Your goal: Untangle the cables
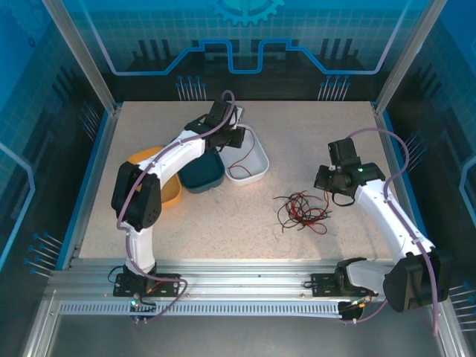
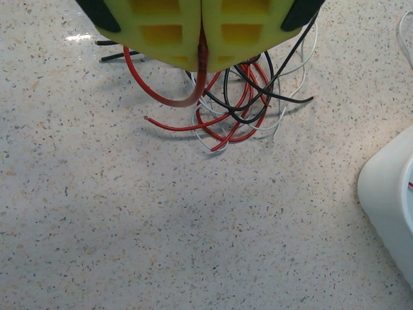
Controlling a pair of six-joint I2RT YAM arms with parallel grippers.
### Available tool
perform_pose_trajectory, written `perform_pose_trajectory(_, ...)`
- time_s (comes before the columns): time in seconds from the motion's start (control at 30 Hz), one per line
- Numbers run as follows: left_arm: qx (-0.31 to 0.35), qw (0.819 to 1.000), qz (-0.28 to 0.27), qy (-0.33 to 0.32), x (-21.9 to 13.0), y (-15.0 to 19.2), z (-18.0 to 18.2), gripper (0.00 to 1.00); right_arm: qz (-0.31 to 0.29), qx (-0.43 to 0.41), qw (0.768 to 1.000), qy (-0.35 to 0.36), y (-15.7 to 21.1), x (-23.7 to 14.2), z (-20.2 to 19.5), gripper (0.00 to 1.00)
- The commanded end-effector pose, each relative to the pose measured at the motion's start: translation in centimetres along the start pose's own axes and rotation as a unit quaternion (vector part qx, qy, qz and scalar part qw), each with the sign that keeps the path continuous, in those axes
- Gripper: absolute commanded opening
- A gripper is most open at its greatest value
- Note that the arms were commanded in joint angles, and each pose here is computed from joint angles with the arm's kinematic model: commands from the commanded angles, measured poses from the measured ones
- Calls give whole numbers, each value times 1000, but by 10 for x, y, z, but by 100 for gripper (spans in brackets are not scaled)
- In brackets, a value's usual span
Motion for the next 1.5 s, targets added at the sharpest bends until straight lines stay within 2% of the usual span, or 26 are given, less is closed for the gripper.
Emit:
perform_pose_trajectory(0.0, -16, 999, 28, -24, 21, 7, 15, 0, 1, 5, 1000, -7, 4, -4, 4, 5)
perform_pose_trajectory(0.23, -39, 994, 87, -56, 40, 21, 31, 0, -2, 6, 1000, -6, 5, -8, 3, 5)
perform_pose_trajectory(0.33, -45, 993, 93, -58, 44, 24, 33, 7, -1, 6, 1000, -6, 4, -7, 3, 5)
perform_pose_trajectory(0.53, -46, 992, 104, -59, 50, 28, 34, 31, -3, 7, 1000, -12, 2, -8, 6, 5)
perform_pose_trajectory(0.6, -45, 992, 101, -57, 48, 26, 32, 36, -2, 6, 1000, -12, 2, -9, 6, 6)
perform_pose_trajectory(0.8, -41, 995, 79, -51, 33, 12, 27, 45, -3, 6, 1000, -8, 2, -10, 5, 6)
perform_pose_trajectory(0.93, -42, 996, 64, -45, 19, 6, 23, 60, -3, 6, 1000, -7, 3, -10, 4, 7)
perform_pose_trajectory(1.0, -45, 997, 57, -35, 11, 3, 19, 65, -2, 6, 1000, -6, 3, -9, 4, 7)
perform_pose_trajectory(1.1, -51, 998, 42, -17, -7, 0, 12, 65, -2, 7, 1000, -5, 3, -9, 4, 7)
perform_pose_trajectory(1.33, -64, 998, 14, 3, -44, 11, 12, 48, -1, 9, 1000, -3, 5, -7, 3, 7)
perform_pose_trajectory(1.47, -68, 998, 15, 6, -53, 28, 16, 48, -2, 10, 1000, -4, 5, -5, 3, 7)
Point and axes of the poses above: each hand's point on the last joint's axis, 136 mm out from that joint toward the fingers, its own x axis out along the fingers, its own z axis along the line the jaws close on, y = z × x, the point moved 1 cm from there along -x, back along the fingers, and after that the axes turned 10 degrees about -x, right-handed, at the moved point
